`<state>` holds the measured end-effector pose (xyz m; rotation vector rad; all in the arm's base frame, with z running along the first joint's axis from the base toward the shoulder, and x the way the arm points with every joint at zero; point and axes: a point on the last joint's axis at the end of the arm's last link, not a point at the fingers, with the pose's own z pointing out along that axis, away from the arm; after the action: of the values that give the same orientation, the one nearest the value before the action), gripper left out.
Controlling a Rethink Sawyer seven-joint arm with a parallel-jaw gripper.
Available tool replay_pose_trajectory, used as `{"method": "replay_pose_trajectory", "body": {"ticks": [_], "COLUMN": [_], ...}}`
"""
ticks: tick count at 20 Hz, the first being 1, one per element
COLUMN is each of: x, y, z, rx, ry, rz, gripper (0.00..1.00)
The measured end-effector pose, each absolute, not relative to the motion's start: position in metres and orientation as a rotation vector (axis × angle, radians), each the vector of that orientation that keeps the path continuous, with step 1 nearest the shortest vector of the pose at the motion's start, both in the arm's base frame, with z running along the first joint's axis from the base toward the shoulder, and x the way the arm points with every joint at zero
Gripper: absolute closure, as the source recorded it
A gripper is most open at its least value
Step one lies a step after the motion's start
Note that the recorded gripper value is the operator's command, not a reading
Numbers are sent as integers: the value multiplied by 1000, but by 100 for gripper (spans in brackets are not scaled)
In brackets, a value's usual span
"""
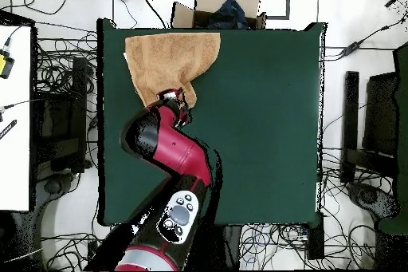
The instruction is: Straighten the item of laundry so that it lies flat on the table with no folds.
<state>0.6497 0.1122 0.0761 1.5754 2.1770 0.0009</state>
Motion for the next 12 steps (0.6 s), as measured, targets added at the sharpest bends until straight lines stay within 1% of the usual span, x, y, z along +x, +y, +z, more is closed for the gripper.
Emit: {"method": "replay_pose_trajectory", "body": {"ticks": [6,12], "x": [669,695], "y": [142,189], "z": [80,88], "rx": [1586,1582], "ry": [2147,2113], "rz": [63,160], "gripper": [0,0]}}
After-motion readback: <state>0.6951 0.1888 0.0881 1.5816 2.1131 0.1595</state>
